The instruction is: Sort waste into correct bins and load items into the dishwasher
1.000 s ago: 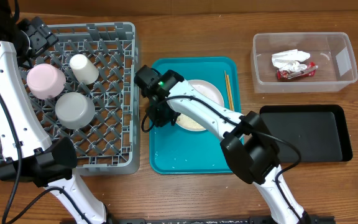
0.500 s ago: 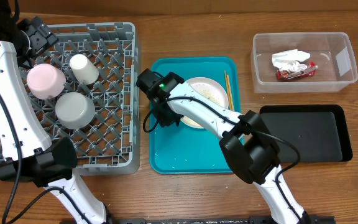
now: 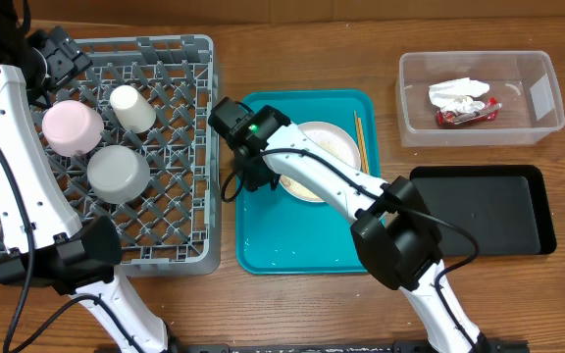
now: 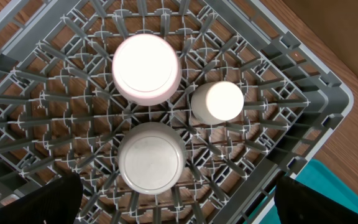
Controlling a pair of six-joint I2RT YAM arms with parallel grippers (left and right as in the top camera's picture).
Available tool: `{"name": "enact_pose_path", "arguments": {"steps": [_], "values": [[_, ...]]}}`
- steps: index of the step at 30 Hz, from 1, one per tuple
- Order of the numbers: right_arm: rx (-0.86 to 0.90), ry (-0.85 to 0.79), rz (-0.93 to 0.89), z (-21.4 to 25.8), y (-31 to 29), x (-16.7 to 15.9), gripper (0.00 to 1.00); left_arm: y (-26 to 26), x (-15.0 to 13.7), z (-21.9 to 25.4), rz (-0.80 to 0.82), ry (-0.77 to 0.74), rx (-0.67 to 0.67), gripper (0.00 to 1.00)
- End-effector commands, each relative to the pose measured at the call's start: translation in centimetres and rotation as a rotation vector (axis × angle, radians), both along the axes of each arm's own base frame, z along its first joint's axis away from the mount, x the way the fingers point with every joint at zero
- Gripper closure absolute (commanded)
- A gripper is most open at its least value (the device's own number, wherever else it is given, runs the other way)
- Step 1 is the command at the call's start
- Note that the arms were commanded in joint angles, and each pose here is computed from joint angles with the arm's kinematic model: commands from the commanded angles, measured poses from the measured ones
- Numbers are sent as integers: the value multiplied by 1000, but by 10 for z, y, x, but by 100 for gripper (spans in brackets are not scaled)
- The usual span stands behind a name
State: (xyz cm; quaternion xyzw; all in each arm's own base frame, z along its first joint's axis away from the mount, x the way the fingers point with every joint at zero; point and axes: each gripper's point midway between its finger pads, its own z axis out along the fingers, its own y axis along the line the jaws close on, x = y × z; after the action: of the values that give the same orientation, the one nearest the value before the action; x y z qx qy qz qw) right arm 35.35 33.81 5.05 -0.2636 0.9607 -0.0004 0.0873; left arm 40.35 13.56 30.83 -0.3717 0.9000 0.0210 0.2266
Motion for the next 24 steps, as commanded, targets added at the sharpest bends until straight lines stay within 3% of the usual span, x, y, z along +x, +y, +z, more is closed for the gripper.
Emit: {"name": "enact_pose_path", "arguments": {"steps": [1, 5, 14, 21, 24], "values": [[-4, 1, -29, -4, -11, 3, 57, -2, -7, 13, 18, -35, -3, 0], [-21, 19, -30, -17, -16, -2, 59, -1, -7, 13, 21, -35, -3, 0], [-19, 25, -74, -21, -16, -5, 76, -2, -7, 13, 19, -35, -4, 0], [-15, 22, -74, -21, -15, -4, 95, -2, -7, 13, 19, -35, -4, 0], [-6, 13, -93, -18, -13, -2, 96, -2, -7, 13, 19, -35, -3, 0]]}}
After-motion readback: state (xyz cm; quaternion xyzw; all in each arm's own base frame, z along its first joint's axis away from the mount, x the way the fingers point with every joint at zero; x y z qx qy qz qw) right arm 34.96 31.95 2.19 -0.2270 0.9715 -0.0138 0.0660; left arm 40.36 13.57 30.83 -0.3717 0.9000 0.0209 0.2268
